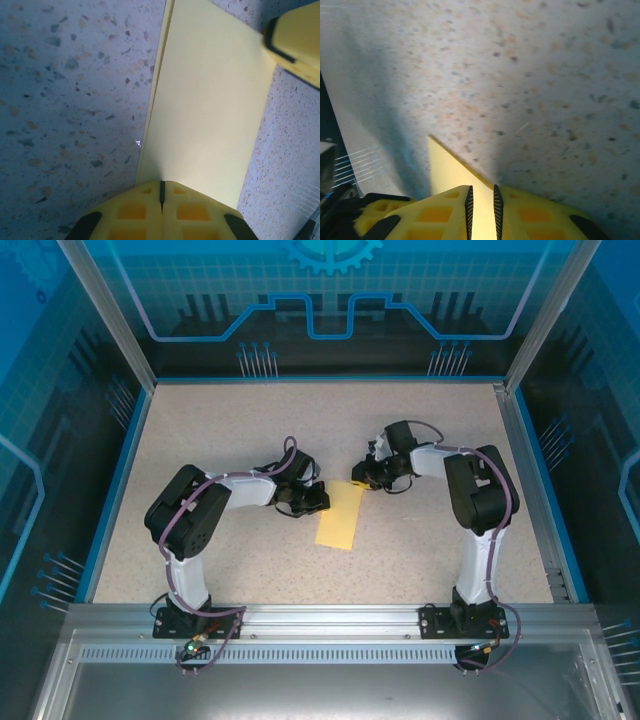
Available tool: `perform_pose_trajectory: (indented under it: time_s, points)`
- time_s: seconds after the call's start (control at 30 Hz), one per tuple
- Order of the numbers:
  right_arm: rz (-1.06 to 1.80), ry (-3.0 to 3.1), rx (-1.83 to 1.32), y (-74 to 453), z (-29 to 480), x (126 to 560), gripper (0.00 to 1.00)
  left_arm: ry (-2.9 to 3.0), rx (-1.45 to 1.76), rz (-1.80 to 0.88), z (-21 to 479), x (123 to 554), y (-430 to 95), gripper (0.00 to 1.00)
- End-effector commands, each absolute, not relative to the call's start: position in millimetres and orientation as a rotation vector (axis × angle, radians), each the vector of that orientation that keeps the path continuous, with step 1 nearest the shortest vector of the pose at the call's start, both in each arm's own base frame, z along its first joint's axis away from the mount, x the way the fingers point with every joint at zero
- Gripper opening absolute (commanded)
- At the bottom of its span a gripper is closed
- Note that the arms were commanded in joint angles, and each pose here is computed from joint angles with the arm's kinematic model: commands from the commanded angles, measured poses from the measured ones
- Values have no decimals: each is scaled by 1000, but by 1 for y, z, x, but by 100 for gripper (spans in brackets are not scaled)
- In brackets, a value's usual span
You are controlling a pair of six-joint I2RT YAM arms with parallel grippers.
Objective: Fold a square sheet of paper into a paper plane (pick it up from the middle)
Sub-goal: Fold the square sheet of paper in half at the center of the table.
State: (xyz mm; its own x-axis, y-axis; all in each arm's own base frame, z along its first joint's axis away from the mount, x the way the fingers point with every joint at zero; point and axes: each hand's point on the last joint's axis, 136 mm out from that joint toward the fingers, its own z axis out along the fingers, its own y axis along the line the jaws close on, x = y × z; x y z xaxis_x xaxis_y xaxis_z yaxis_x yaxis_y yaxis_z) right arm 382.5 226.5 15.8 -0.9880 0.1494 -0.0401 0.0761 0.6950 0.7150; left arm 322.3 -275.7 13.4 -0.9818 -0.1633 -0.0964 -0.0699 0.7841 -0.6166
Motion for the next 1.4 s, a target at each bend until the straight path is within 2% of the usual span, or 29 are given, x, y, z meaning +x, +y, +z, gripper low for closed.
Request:
perform_pose_trajectory:
  time_s: [0.0, 0.1, 0.27, 0.37, 0.47, 0.6, 0.73, 0.97, 1.1, 1.37]
  points:
    - [1142, 2873, 241, 219, -13, 371, 21, 2972, -208, -818, -21, 297, -257, 0]
    - [1154, 2867, 239, 220, -9, 371, 21, 2973, -206, -820, -21, 297, -258, 0]
    - [1194, 2776, 162, 222, 39, 386, 23, 2962, -204, -829, -17, 298, -258, 0]
    - [1126, 2747, 119, 213, 64, 389, 27, 2948, -203, -846, -13, 300, -260, 0]
    - [1035, 2757, 112, 202, 71, 385, 30, 2933, -201, -874, -7, 303, -264, 0]
    - [1054, 2725, 111, 201, 75, 363, 36, 2903, -179, -958, 6, 305, -274, 0]
    - [1000, 2752, 106, 199, 67, 332, 39, 2856, -155, -1024, 26, 308, -280, 14]
    - [931, 2821, 84, 206, 49, 285, 37, 2793, -160, -996, 48, 304, -268, 35]
    - [890, 2848, 51, 213, 46, 269, 38, 2818, -198, -967, 43, 296, -255, 40]
    - [806, 2911, 12, 220, 33, 247, 35, 2825, -255, -1025, 40, 287, -246, 43]
